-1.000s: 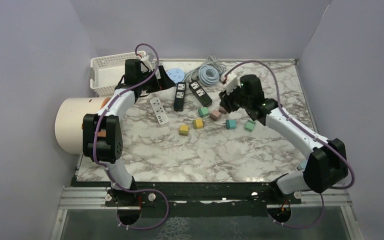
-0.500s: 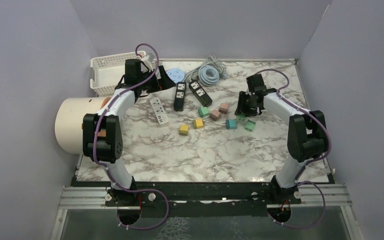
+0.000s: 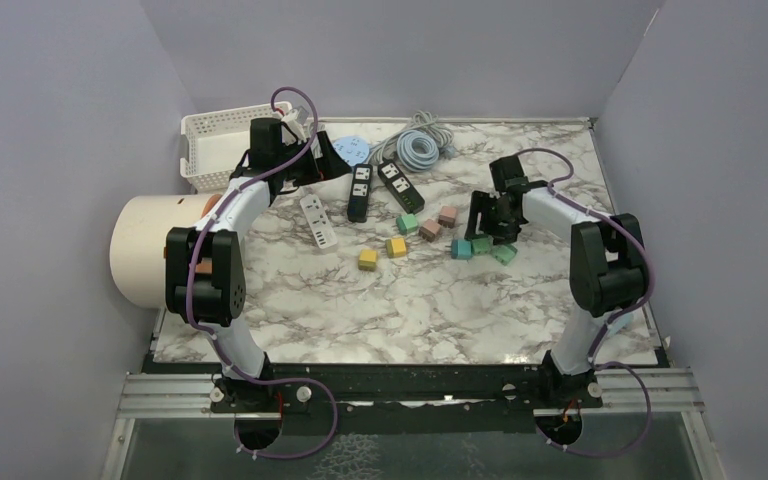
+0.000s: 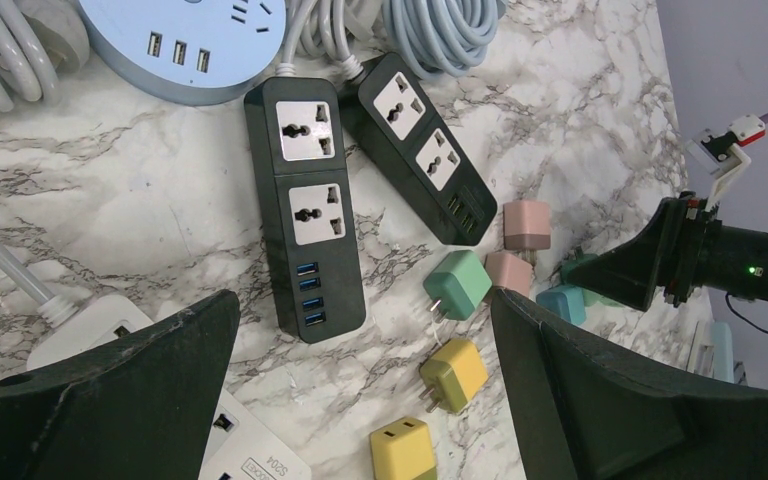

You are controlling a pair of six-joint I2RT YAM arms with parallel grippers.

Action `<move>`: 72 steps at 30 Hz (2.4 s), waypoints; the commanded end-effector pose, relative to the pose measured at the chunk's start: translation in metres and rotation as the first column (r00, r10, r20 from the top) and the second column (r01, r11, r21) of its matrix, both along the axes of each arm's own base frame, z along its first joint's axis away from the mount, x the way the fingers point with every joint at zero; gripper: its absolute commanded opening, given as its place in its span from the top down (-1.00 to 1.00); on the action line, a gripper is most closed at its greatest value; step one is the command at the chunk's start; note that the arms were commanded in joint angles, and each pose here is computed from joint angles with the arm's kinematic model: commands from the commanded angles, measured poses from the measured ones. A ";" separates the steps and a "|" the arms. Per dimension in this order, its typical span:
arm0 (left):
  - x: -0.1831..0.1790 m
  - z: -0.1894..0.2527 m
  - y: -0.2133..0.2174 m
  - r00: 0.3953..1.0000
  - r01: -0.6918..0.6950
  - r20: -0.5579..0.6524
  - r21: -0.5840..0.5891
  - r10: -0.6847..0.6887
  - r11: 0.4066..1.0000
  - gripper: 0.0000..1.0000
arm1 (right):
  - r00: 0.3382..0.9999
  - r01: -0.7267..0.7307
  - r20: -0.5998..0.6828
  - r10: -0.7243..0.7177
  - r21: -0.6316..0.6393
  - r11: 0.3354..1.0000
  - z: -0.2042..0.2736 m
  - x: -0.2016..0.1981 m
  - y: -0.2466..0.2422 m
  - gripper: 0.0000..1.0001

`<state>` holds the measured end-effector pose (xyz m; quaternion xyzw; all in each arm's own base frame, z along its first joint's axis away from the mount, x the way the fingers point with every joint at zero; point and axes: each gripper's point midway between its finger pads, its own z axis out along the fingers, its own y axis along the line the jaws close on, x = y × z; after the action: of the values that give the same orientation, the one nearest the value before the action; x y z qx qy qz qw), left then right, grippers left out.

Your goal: Pull the plug off the socket

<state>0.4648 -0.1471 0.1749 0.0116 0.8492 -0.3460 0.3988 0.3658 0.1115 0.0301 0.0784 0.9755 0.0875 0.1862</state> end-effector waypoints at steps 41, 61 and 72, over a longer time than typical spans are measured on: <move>-0.010 0.036 0.002 0.995 0.032 0.096 -0.003 -0.031 0.999 -0.98 | -0.498 -0.805 0.304 0.812 -0.510 -0.302 0.064 0.055 0.181 -0.67; -0.009 0.036 0.005 0.995 0.038 0.091 -0.032 -0.035 0.999 -0.98 | -0.556 -0.819 0.304 0.774 -0.358 -0.447 -0.004 0.016 0.203 -0.46; -0.008 0.036 0.009 0.995 0.032 0.092 -0.036 -0.028 0.999 -0.98 | -0.589 -0.772 0.285 0.756 -0.477 -0.421 0.015 0.042 0.217 -0.47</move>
<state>0.4586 -0.1391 0.1965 0.0208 0.8361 -0.3575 0.4156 0.3923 0.3190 0.0341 -0.8064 0.4717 0.2459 0.2585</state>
